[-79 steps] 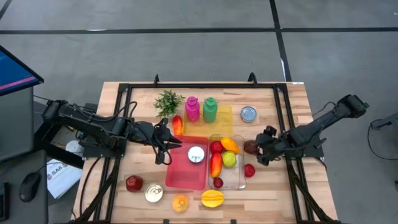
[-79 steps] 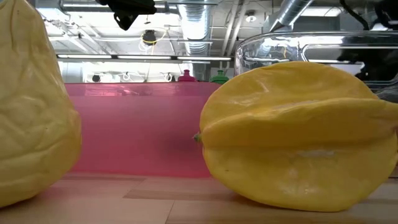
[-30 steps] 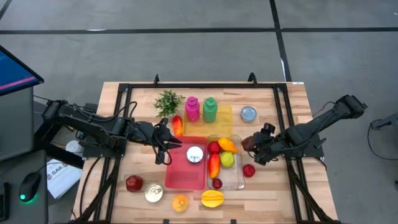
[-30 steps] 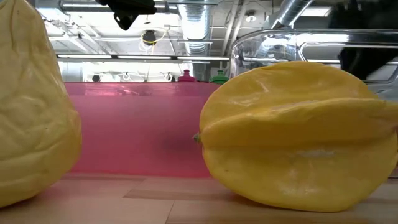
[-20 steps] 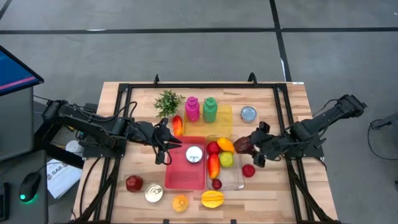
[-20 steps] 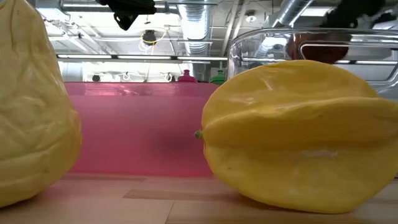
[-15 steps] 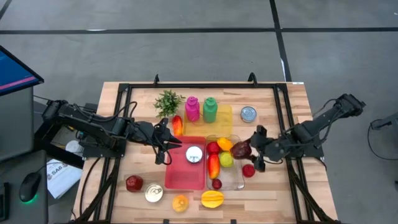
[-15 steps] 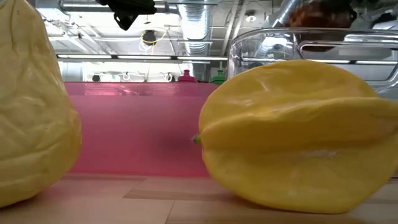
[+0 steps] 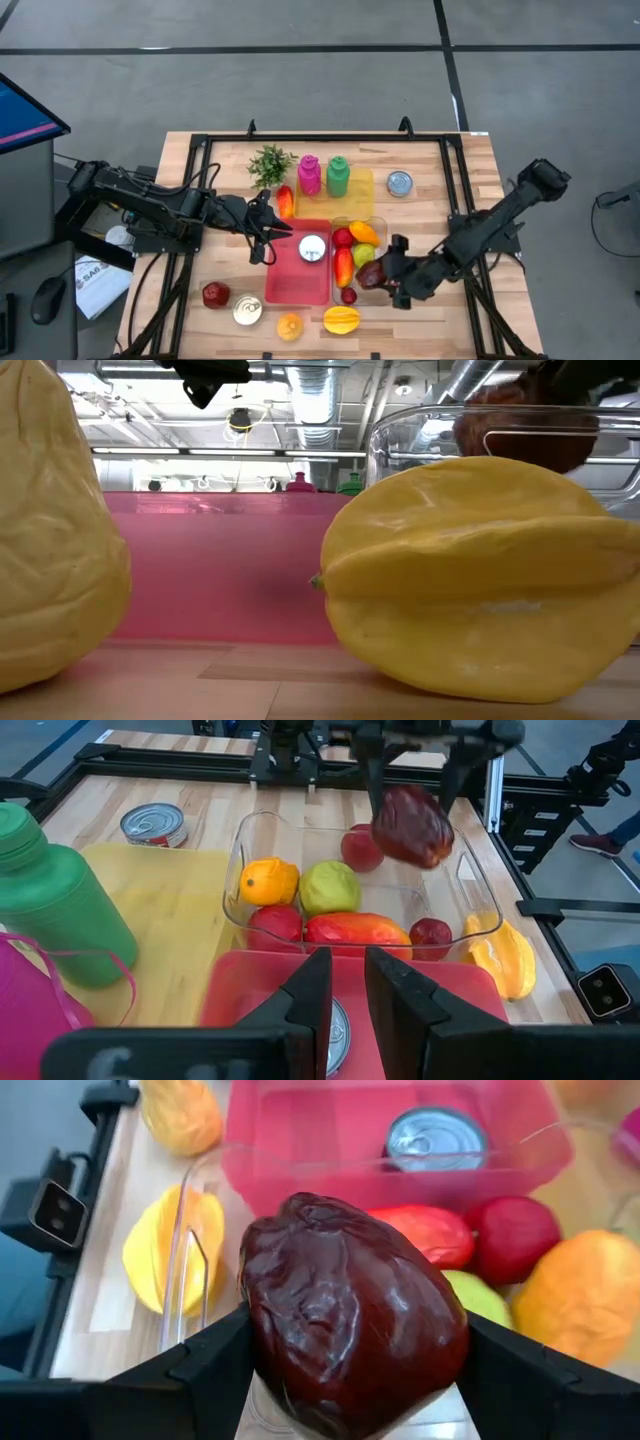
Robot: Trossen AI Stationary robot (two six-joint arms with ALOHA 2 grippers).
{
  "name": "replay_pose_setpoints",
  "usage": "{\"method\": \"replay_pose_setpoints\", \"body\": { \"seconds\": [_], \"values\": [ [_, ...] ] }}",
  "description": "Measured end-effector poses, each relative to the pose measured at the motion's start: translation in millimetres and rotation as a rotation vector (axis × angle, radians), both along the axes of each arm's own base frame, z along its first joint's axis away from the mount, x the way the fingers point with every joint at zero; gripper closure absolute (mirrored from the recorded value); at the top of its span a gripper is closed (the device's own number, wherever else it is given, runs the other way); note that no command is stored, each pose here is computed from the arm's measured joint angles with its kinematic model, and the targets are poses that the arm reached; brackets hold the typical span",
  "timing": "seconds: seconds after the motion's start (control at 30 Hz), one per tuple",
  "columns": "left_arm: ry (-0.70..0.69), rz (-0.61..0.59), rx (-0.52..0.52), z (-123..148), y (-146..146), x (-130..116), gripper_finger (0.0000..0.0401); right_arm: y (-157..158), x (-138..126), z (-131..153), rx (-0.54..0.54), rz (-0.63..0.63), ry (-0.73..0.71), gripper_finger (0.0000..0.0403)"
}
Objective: Pick & Place Food Item
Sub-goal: Put the right dark red apple into the transparent bin, then put the pomegranate on the left into the transparent bin
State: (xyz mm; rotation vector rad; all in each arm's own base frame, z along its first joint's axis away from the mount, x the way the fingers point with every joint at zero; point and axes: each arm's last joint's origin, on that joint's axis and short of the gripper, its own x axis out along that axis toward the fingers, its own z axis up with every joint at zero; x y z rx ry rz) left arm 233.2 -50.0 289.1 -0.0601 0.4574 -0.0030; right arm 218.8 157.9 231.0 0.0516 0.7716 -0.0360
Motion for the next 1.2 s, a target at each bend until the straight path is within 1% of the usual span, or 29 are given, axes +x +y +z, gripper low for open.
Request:
{"method": "replay_pose_setpoints", "body": {
  "seconds": [0.27, 0.47, 0.67, 0.77, 0.87, 0.97, 1.07, 1.2],
  "values": [
    [0.000, 0.000, 0.000, 0, 0, 0, 0.0348, 10, 12, -23, -0.032, 0.005, 0.040, 0.0116],
    [0.000, 0.000, 0.000, 0, 0, 0, 0.0348, 13, 16, -29, -0.028, 0.008, 0.042, 0.0116],
    [0.000, 0.000, 0.000, 0, 0, 0, 0.0348, 13, 16, -30, -0.013, 0.015, 0.056, 0.0116],
    [0.000, 0.000, 0.000, 0, 0, 0, 0.0348, 14, 15, -30, -0.038, 0.050, 0.059, 0.0098],
    [0.000, 0.000, 0.000, 0, 0, 0, 0.0348, 15, 14, -30, -0.055, 0.072, 0.060, 0.0065],
    [0.000, 0.000, 0.000, 0, 0, 0, 0.0348, 15, 14, -29, -0.040, 0.090, 0.079, 0.0033],
    [0.000, 0.000, 0.000, 0, 0, 0, 0.0348, 14, 15, -17, 0.001, 0.127, 0.127, 0.0015],
    [0.000, 0.000, 0.000, 0, 0, 0, 0.0348, 9, 14, 4, 0.034, 0.138, 0.143, 0.0009]
  ]
}}
